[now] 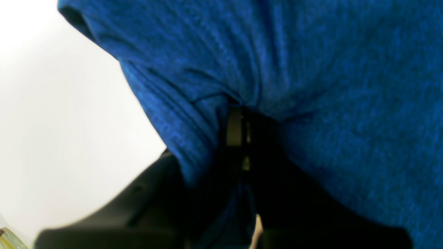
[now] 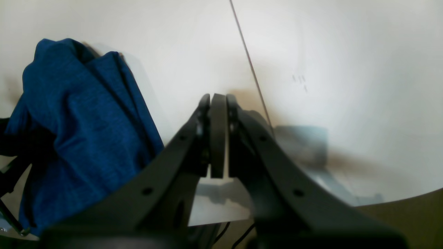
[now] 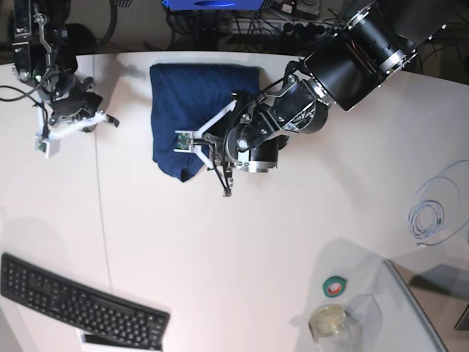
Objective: Layout the t-shirt on the table in an organized manner, then fold the t-shirt properly
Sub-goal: 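Drag the folded shirt with the left gripper, rotating it square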
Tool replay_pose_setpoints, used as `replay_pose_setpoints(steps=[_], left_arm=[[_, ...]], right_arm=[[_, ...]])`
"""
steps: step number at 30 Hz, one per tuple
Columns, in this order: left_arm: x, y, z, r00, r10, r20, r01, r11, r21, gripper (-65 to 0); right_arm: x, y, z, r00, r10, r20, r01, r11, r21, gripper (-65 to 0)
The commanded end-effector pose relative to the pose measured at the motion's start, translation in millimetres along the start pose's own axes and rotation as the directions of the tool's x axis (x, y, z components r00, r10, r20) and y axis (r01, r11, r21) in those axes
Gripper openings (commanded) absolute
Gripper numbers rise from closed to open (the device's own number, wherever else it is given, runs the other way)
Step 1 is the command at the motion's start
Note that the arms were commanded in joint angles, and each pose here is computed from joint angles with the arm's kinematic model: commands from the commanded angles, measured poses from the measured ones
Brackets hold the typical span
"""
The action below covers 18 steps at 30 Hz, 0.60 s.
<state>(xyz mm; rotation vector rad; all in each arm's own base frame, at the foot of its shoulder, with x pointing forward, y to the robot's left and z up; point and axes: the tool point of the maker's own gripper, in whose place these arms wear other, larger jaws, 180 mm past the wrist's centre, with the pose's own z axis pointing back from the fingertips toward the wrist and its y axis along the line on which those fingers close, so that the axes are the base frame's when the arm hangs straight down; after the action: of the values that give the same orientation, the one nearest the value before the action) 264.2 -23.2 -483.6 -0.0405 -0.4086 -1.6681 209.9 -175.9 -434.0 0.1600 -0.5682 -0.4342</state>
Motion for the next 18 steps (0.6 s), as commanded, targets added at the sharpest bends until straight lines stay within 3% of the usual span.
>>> replay_pose_setpoints(steps=[1, 9, 14, 18], left_arm=[[2.7, 12.6, 4.8, 1.000, -0.009, 0.002, 0.009, 1.000, 0.025, -65.0], [4.2, 29.3, 11.2, 1.000, -0.015, 0.002, 0.015, 0.998, 0.059, -65.0], [6.1, 44.7, 16.8, 1.000, -0.028, 0.002, 0.027, 0.996, 0.087, -51.7], [10.8, 59.3, 23.7, 0.999, -0.036, 0.012, 0.034, 0.993, 0.116, -50.0]], right_arm=[[12.2, 1.2, 2.9, 0.999, 0.011, 0.039, -0.011, 1.000, 0.007, -64.4], [13.0, 3.1, 1.8, 0.999, 0.012, 0.039, -0.013, 1.000, 0.011, -64.4], [12.3, 3.2, 1.5, 0.999, 0.013, 0.037, -0.013, 1.000, 0.011, -64.4], [13.3, 4.3, 1.3, 0.999, 0.014, 0.039, -0.014, 1.000, 0.013, -64.4]])
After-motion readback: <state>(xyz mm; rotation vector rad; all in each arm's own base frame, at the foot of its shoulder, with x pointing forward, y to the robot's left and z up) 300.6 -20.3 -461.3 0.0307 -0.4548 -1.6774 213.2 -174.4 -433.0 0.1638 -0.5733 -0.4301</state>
